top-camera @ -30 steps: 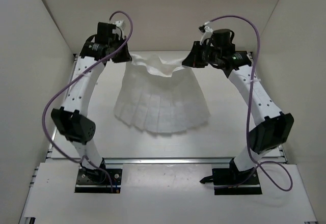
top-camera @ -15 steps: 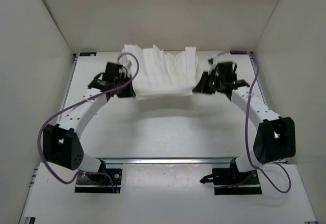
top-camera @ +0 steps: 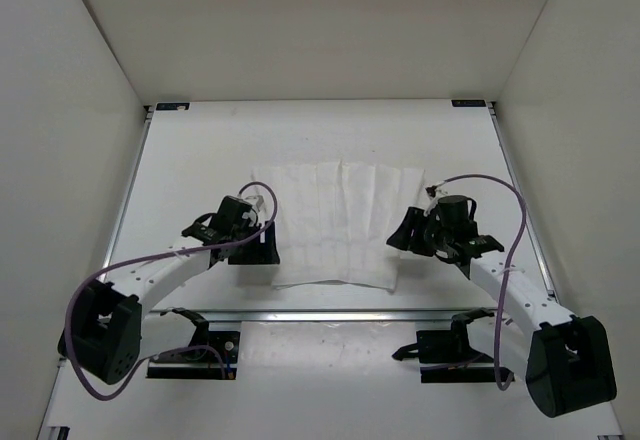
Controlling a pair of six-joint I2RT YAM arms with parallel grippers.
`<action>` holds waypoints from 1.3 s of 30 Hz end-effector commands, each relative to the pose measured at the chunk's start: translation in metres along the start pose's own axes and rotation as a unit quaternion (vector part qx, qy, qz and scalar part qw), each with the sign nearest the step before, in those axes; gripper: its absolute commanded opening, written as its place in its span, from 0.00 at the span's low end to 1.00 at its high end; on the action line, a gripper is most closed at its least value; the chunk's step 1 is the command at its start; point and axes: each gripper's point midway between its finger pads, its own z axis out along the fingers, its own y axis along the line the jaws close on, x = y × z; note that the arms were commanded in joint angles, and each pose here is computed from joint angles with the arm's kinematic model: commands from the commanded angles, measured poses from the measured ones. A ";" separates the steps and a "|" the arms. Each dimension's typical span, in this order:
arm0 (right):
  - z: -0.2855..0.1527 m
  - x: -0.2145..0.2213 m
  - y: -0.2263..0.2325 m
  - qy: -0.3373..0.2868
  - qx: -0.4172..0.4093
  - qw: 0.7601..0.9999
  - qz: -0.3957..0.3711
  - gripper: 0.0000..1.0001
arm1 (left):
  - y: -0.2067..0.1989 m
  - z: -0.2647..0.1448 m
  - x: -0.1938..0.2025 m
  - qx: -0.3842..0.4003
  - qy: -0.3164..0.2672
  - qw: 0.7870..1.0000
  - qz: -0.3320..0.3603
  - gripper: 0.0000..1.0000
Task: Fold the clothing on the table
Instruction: Flatten the skirt out, then fold the skirt
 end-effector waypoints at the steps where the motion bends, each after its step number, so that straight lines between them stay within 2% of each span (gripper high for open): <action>1: -0.002 0.001 -0.007 -0.015 0.013 1.000 0.014 0.46 | -0.003 0.001 -0.001 0.012 -0.024 1.000 -0.015 0.81; 6: -0.008 0.028 -0.013 0.024 0.058 0.998 -0.005 0.45 | -0.020 -0.002 0.015 0.032 -0.006 0.999 0.001 0.80; 16: -0.004 0.085 -0.012 0.086 0.055 0.995 0.007 0.46 | -0.032 0.014 0.045 0.061 0.011 0.998 -0.022 0.73; 19: -0.001 0.099 -0.010 0.096 0.041 0.994 0.009 0.39 | -0.034 0.018 0.049 0.067 0.005 0.997 -0.031 0.67; 21: 0.001 0.107 -0.014 0.105 0.042 0.993 0.015 0.27 | -0.034 0.019 0.049 0.069 0.002 0.997 -0.037 0.58; 22: 0.002 0.102 -0.012 0.094 0.039 0.995 0.011 0.17 | -0.034 0.020 0.047 0.069 -0.005 0.997 -0.037 0.48; 23: 0.001 0.101 -0.011 0.092 0.038 0.995 0.008 0.01 | -0.034 0.020 0.047 0.069 -0.005 0.997 -0.036 0.32; 24: 0.001 0.097 -0.011 0.084 0.036 0.996 0.002 0.00 | -0.032 0.020 0.048 0.068 -0.006 0.997 -0.031 0.22; 25: -0.002 0.093 -0.009 0.081 0.033 0.996 0.006 0.00 | -0.033 0.017 0.043 0.067 -0.014 0.997 -0.033 0.00; 32: -0.025 0.073 0.018 0.048 -0.014 0.999 -0.022 0.01 | -0.020 -0.024 0.018 0.047 -0.068 0.996 -0.036 0.00; 39: -0.052 0.063 0.036 0.035 -0.037 0.999 -0.017 0.00 | -0.033 -0.054 0.025 0.072 -0.074 0.994 -0.047 0.00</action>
